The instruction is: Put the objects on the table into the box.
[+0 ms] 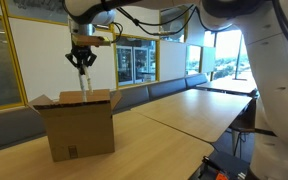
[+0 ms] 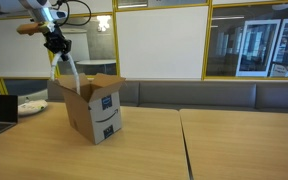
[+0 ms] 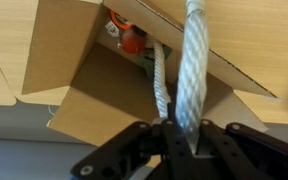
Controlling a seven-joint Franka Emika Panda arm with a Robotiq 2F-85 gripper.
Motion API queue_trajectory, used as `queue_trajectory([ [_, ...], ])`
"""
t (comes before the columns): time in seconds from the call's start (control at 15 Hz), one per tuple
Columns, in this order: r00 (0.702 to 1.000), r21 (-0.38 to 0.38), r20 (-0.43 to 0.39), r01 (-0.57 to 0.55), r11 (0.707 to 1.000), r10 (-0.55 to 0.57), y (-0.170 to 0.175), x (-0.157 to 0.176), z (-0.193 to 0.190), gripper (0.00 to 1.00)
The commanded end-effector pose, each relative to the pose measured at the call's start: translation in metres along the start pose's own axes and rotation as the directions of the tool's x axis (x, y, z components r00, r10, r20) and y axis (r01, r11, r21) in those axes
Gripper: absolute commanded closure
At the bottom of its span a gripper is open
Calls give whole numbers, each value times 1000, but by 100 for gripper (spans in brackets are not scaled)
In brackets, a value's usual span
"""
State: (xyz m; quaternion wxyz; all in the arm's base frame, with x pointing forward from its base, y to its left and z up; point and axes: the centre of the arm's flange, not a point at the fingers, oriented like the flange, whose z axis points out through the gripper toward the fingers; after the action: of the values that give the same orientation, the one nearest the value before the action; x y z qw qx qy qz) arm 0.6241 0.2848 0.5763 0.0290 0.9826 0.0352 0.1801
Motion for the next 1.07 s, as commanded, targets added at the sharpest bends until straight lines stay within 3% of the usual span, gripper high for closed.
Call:
queue_trajectory([
  [0.0, 998, -28, 34, 44, 999, -43, -15, 68, 39, 89],
  [0.53, 972, -30, 175, 162, 986, -154, -28, 104, 171, 89],
  [1.0, 923, -16, 313, 241, 970, -224, -35, 93, 232, 89],
])
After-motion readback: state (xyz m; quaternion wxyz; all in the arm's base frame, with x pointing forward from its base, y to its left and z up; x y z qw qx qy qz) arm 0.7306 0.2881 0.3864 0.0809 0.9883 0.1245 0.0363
